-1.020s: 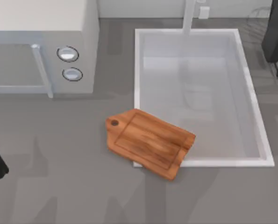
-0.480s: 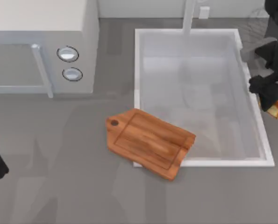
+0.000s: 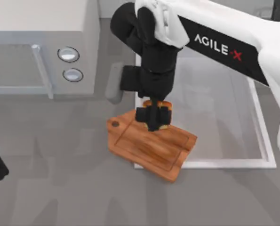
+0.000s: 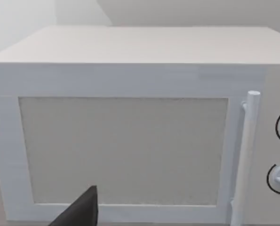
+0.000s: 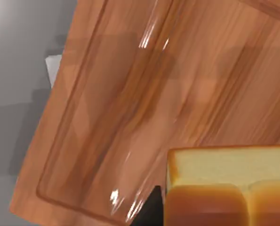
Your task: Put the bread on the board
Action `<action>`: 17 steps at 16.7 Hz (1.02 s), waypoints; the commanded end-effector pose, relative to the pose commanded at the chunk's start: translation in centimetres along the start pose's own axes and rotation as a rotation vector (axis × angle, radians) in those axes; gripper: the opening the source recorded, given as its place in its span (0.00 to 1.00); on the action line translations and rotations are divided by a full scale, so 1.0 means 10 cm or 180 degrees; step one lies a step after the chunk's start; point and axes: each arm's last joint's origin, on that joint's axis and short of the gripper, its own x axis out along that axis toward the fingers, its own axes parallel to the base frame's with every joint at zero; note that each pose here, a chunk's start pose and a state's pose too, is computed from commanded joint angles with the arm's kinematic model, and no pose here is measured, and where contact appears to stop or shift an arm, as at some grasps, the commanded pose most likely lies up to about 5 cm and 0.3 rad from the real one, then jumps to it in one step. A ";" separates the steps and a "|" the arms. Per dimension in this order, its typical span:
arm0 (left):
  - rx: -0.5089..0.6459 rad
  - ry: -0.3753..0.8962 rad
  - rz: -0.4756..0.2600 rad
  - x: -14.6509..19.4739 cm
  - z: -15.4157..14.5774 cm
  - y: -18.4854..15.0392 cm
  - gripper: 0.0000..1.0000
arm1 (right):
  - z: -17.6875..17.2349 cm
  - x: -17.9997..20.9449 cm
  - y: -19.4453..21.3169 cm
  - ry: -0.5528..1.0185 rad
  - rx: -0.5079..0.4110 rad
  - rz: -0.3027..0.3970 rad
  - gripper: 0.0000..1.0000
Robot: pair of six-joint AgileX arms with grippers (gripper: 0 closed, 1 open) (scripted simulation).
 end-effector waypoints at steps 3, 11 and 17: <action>0.0000 0.0000 0.0000 0.00 0.00 0.00 1.00 | 0.16 0.01 0.11 -0.0018 -0.0221 -0.0021 0.00; 0.0000 0.0000 0.0000 0.00 0.00 0.00 1.00 | 0.14 0.08 0.10 -0.0020 -0.0190 -0.0022 0.00; 0.0000 0.0000 0.0000 0.00 0.00 0.00 1.00 | 0.15 0.26 0.11 -0.0015 -0.0202 -0.0012 0.00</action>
